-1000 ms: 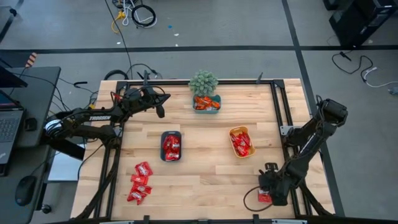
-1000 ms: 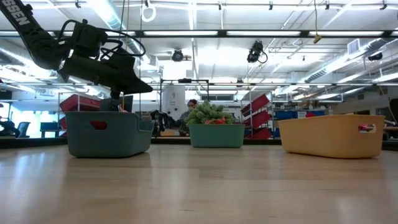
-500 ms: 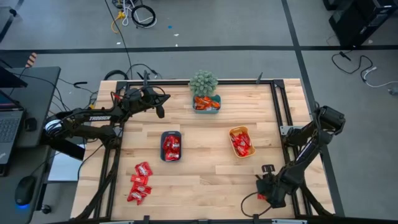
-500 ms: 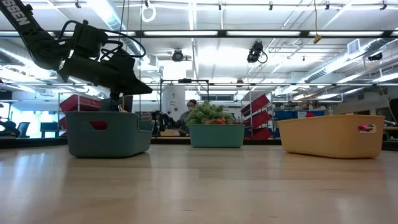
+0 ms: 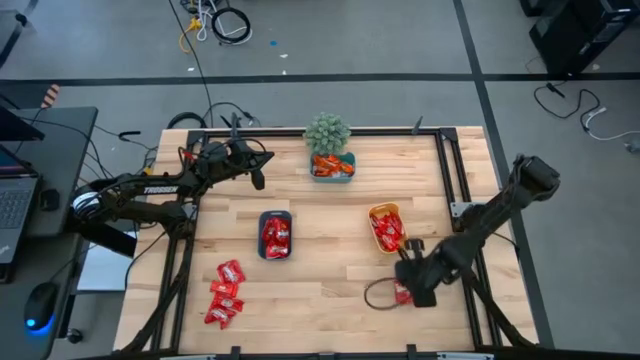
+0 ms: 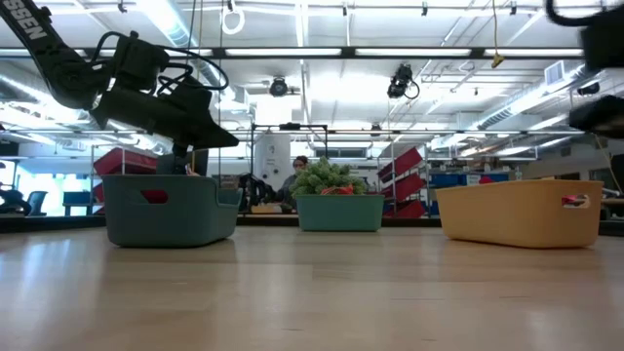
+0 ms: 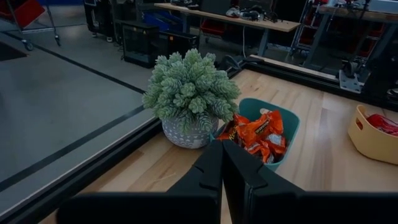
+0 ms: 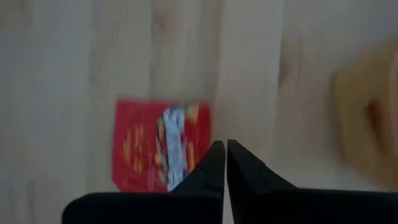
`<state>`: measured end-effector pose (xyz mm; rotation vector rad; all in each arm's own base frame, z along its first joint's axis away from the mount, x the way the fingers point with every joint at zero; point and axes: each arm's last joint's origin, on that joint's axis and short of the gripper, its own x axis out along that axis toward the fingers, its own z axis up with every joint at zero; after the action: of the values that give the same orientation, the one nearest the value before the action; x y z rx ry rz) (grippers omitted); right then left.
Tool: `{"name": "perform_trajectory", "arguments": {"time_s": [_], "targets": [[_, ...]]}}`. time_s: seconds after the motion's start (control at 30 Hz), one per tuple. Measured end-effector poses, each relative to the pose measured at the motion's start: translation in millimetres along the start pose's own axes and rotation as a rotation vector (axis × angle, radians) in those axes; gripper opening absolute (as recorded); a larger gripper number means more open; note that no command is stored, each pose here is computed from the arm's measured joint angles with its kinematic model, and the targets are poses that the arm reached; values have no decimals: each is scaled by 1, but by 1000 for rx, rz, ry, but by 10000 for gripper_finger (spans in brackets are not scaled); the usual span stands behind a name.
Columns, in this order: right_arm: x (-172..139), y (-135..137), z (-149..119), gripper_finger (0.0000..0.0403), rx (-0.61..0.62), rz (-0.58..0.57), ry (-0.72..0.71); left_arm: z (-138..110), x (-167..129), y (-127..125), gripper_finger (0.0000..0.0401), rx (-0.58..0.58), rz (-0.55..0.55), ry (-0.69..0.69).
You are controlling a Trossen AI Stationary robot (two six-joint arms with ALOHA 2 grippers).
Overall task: Sort candy
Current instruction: Put the red candy into the blue bin
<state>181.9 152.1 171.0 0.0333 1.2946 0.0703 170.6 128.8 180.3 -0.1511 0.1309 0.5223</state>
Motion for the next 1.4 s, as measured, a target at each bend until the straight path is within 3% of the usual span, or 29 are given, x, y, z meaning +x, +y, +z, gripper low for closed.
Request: {"name": "perform_trajectory", "arguments": {"time_s": [0.2,0.33,0.53,0.7,0.83,0.97,1.23,1.4], "targets": [[-26,-20,26,4,-7,99,-140,0,0,0,11,0,0,0],[-24,-19,26,22,49,168,-81,0,0,0,11,1,0,0],[0,4,20,115,12,208,12,0,0,0,11,4,0,0],[21,19,7,200,-88,126,80,0,0,0,11,4,0,0],[37,26,1,231,-133,79,137,0,0,0,11,4,0,1],[45,28,-3,204,-164,47,163,0,0,0,11,4,0,1],[27,10,8,17,-135,71,115,0,0,0,11,4,-1,1],[12,-5,21,8,-87,91,42,0,0,0,11,4,-1,1]]}}
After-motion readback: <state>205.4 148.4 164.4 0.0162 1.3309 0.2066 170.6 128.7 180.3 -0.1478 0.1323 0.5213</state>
